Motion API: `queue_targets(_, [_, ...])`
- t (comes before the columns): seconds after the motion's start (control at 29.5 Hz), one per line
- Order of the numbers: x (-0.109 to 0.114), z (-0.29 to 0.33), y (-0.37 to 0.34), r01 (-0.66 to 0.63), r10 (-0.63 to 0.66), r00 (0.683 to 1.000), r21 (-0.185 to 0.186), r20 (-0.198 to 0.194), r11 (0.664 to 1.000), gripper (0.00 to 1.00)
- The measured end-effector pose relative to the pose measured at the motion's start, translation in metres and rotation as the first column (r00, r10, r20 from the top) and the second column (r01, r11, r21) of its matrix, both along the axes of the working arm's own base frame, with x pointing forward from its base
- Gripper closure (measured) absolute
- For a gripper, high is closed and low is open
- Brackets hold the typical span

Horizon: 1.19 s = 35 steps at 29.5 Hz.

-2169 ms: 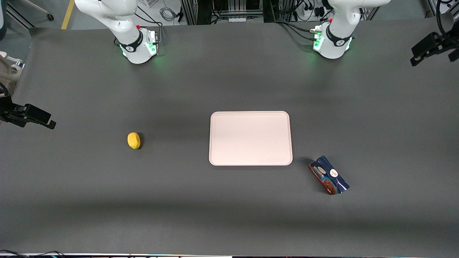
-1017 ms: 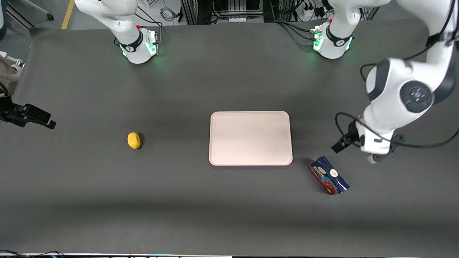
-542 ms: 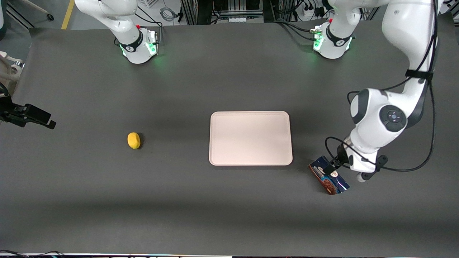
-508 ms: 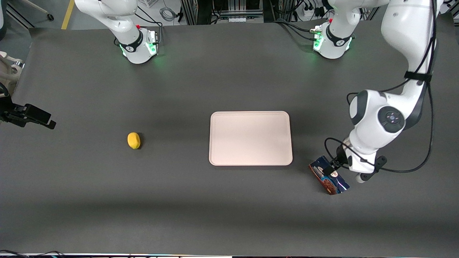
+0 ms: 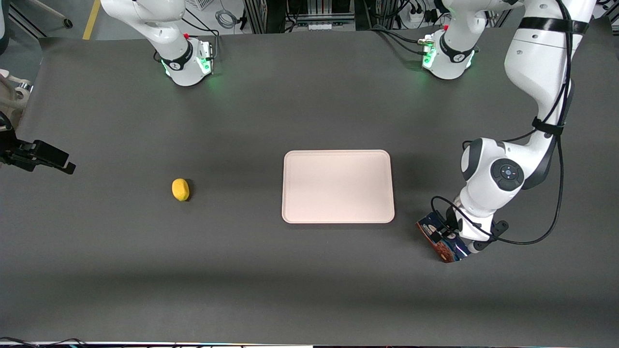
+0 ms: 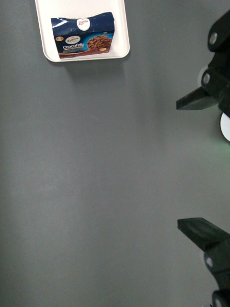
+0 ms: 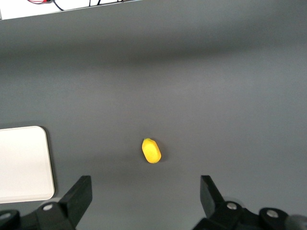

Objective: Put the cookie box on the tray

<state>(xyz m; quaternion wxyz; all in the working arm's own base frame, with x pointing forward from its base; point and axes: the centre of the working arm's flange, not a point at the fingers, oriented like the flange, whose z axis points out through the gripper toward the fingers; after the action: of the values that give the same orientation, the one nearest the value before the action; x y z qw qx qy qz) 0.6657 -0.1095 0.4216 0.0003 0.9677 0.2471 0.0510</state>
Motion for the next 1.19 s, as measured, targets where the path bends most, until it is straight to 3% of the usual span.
queue_targets(0.14, [-0.023,0.098,0.013,0.096,-0.095,0.995,0.044,-0.005,0.994,0.8])
queue_targets(0.27, [-0.064,0.188,0.017,0.185,-0.183,0.983,0.072,-0.031,0.98,0.8])
queue_targets(0.51, [-0.128,0.253,-0.057,0.342,-0.335,0.937,0.066,-0.103,0.937,0.8])
queue_targets(0.68, [-0.149,0.231,-0.137,0.452,-0.443,0.886,0.042,-0.135,0.891,0.8])
queue_targets(0.85, [-0.143,0.165,-0.187,0.521,-0.516,0.845,0.005,-0.142,0.853,0.8])
queue_targets(1.02, [-0.132,0.077,-0.205,0.545,-0.544,0.83,-0.027,-0.124,0.838,0.8])
queue_targets(1.19, [-0.134,-0.007,-0.207,0.552,-0.554,0.825,-0.057,-0.11,0.832,0.8])
